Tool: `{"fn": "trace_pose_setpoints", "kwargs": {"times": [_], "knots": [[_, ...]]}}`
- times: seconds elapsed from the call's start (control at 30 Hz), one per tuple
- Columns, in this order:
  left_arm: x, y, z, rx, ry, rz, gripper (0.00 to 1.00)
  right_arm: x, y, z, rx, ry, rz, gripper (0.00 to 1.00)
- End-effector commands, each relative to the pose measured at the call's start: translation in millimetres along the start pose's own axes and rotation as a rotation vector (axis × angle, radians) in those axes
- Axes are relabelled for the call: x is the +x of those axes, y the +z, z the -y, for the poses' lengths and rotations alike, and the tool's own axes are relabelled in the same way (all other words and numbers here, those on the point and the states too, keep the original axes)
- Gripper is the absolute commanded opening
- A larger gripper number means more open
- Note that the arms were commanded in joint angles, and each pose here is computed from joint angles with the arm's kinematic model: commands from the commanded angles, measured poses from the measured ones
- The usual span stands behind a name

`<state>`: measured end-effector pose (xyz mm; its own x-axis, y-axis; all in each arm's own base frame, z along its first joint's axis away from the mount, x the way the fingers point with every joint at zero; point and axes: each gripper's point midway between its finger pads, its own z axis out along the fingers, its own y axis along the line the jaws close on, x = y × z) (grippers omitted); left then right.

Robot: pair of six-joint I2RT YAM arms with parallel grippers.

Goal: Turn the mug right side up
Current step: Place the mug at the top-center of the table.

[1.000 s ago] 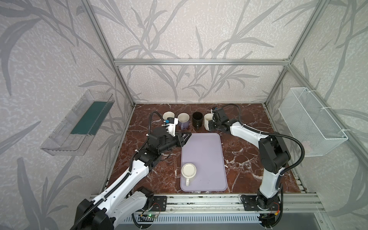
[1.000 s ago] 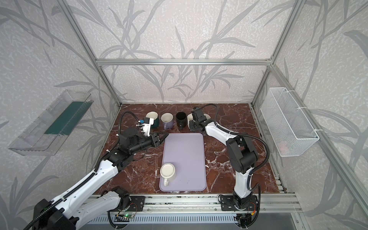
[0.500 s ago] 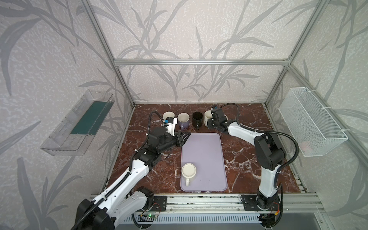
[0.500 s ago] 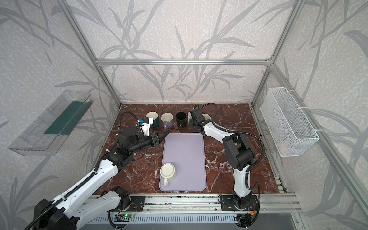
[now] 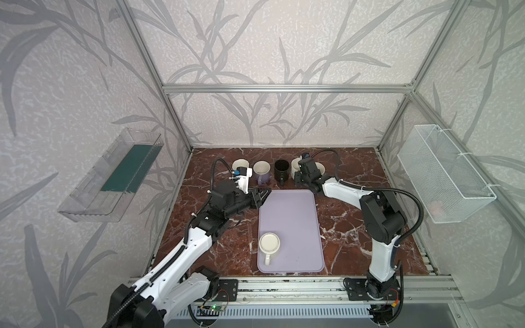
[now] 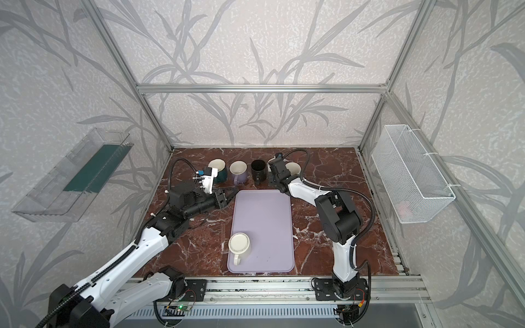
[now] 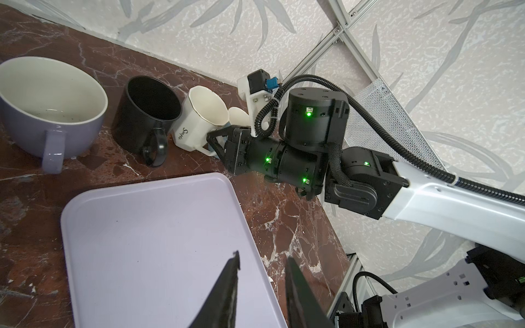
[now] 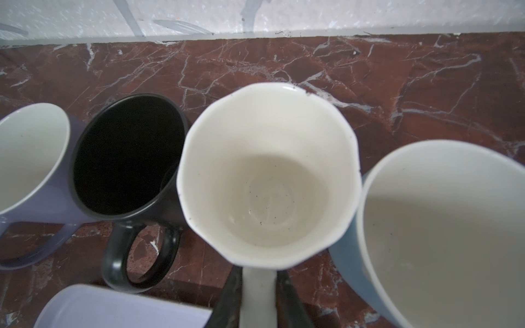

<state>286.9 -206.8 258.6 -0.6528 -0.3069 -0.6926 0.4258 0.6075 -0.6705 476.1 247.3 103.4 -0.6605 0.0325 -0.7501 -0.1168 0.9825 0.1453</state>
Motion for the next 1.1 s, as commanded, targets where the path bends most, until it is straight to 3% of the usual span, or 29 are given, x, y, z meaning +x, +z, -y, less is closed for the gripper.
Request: {"fn": "trace_pose_setpoints", "kwargs": {"times": [0.0,0.23,0.73,1.07], "knots": [[-7,-5,6,0.011,0.021,0.016,0.31,-10,-4,-4,0.000,0.010,0.025,0.28],[-6,-7,3,-0.012,0.022,0.012,0.34,-16,-15,-10,-0.040,0.010,0.031,0.37],[-7,-16,-10,-0.100,0.030,0.034,0.38,-29,-40,-15,-0.080,-0.001,0.052,0.46],[-11,-29,-14,-0.200,0.045,0.003,0.38,-27,-87,1,-0.079,-0.062,0.090,0.55]]}}
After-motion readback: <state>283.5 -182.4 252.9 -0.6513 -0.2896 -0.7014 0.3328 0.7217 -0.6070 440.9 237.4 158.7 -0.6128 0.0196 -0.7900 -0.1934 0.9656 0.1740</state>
